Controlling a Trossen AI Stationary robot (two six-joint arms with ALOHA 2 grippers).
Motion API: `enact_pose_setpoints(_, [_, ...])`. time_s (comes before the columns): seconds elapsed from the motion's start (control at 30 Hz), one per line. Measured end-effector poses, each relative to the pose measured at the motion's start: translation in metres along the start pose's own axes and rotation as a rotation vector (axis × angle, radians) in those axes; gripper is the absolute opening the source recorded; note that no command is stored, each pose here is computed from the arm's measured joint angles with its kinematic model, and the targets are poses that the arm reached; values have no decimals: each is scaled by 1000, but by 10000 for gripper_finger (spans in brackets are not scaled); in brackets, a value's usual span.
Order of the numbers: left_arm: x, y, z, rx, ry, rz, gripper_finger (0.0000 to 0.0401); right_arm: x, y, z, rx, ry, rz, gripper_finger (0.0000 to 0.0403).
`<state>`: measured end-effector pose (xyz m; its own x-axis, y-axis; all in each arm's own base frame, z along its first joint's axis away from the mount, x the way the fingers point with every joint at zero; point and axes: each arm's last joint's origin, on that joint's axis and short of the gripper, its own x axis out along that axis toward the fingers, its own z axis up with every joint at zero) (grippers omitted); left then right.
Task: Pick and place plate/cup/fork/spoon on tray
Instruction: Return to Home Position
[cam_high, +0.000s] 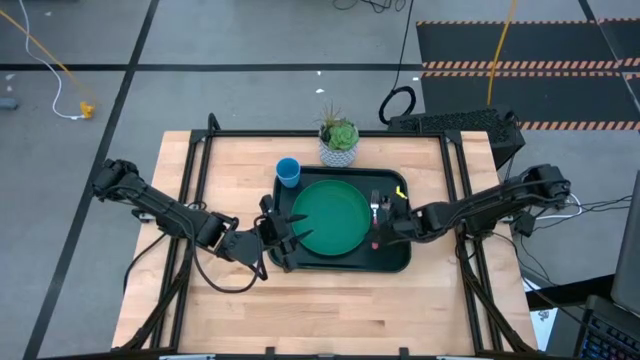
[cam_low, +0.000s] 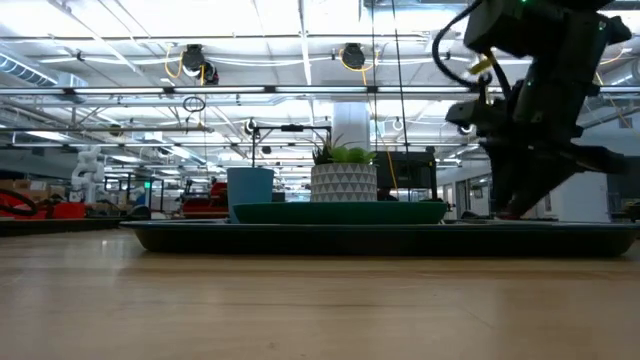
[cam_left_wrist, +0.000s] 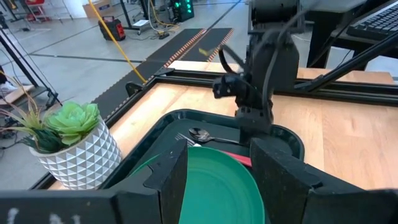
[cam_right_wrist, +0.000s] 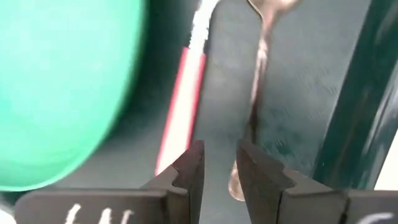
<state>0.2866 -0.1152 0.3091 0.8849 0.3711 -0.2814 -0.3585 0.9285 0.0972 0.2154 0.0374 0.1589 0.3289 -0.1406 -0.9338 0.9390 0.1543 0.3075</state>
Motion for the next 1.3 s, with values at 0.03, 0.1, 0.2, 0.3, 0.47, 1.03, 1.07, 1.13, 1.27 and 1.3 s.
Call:
enact_pose_setpoints(0.03, [0, 0, 0, 2, 0, 0, 177, -3, 0, 1, -11, -9, 16, 83])
enact_pose_setpoints(0.1, [0, 0, 0, 5, 0, 0, 177, -11, 1, 3, -63, -34, 62, 83])
enact_pose_setpoints(0.2, [0, 0, 0, 34, 2, 0, 177, -25, 5, 7, -197, -78, 161, 83])
enact_pose_setpoints(0.3, [-2, -2, -1, 62, 6, -7, 177, -40, 10, 11, -345, -146, 278, 83])
enact_pose_setpoints(0.47, [-8, -5, -2, 111, 10, -12, 177, -62, 15, 16, -622, -273, 429, 83])
enact_pose_setpoints(1.03, [-38, 42, 11, 106, 51, -1, 177, -91, 26, 21, -1299, -643, 524, 4])
enact_pose_setpoints(1.07, [-38, 43, 9, 109, 54, -9, 177, -91, 27, 21, -1318, -657, 523, 2])
enact_pose_setpoints(1.13, [-37, 44, 1, 109, 54, -12, 177, -92, 28, 21, -1341, -676, 525, 1])
enact_pose_setpoints(1.27, [-31, 46, -23, 131, 24, -23, 177, -92, 28, 21, -1367, -691, 521, 1])
enact_pose_setpoints(1.3, [-30, 46, -28, 134, 6, -41, 177, -91, 27, 21, -1368, -697, 525, 0])
